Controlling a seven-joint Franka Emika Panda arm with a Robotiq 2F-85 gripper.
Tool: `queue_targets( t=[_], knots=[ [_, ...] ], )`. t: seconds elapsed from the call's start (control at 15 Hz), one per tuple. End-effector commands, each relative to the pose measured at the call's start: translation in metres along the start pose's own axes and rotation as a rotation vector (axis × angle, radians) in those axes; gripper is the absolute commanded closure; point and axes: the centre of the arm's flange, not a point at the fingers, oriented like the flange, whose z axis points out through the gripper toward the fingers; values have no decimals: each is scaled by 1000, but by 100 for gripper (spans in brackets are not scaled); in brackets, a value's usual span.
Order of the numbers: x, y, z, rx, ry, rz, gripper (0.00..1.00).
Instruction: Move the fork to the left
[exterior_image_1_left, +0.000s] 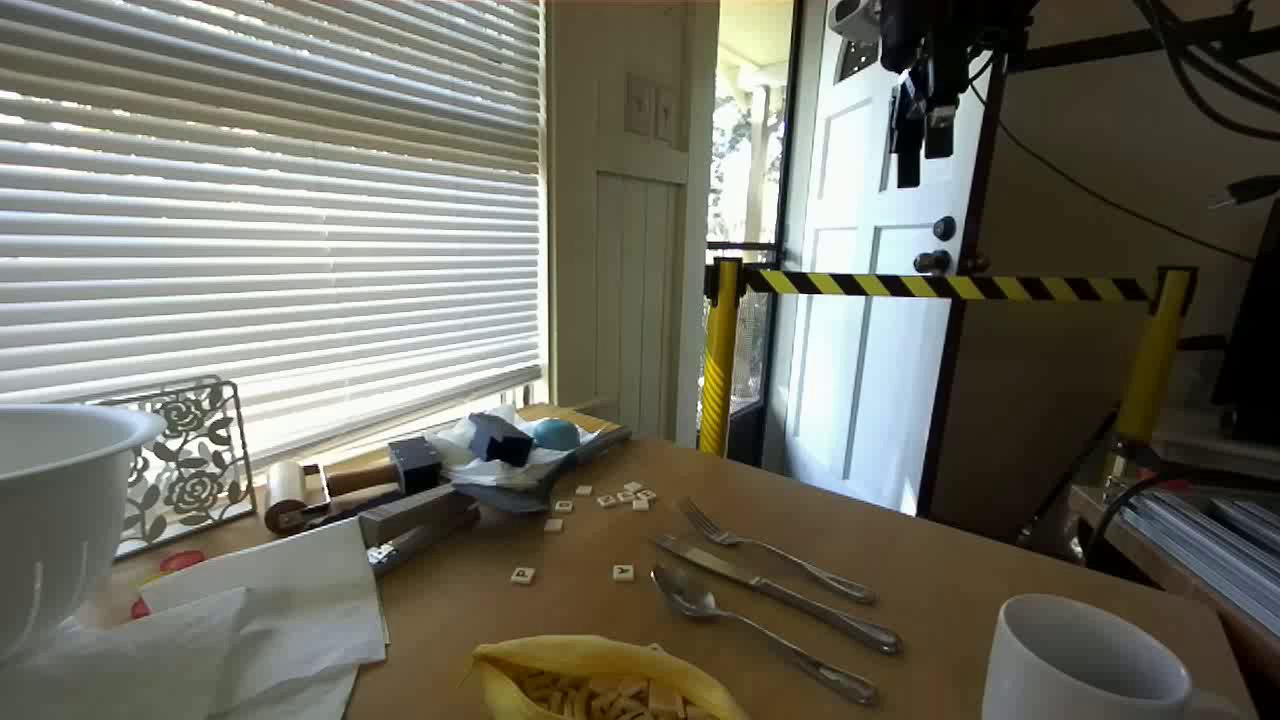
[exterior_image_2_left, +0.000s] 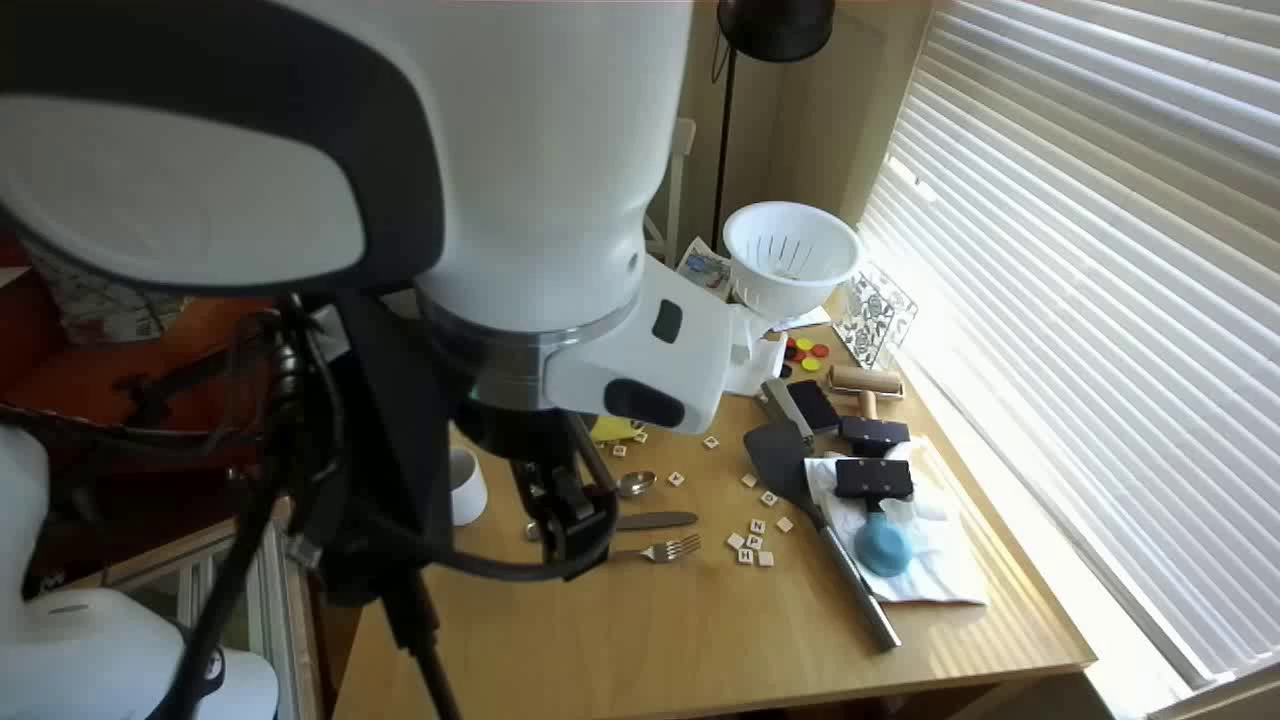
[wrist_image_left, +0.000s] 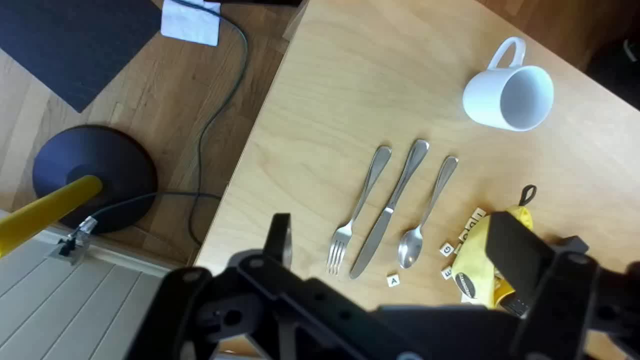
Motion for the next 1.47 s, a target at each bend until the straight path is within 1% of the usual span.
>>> queue_targets(
  t=[0.0,0.27,0.53,0.6,0.67,0.73,0.87,1.0,1.07,1.2,1.27,1.4],
  knots=[
    [0,0,0,0,0,0,0],
    [0,0,0,0,0,0,0],
    [40,-32,33,1,38,71,0],
    [49,-40,41,19,51,93,0],
    [60,-49,50,28,83,159,0],
    [67,-56,58,36,101,202,0],
    [84,-68,77,46,163,299,0],
    [100,-72,97,51,246,371,0],
    [107,-72,107,43,291,406,0],
    [115,-69,130,-1,379,474,0],
    [117,-71,141,-32,393,480,0],
    [117,-74,170,-80,344,473,0]
  ],
)
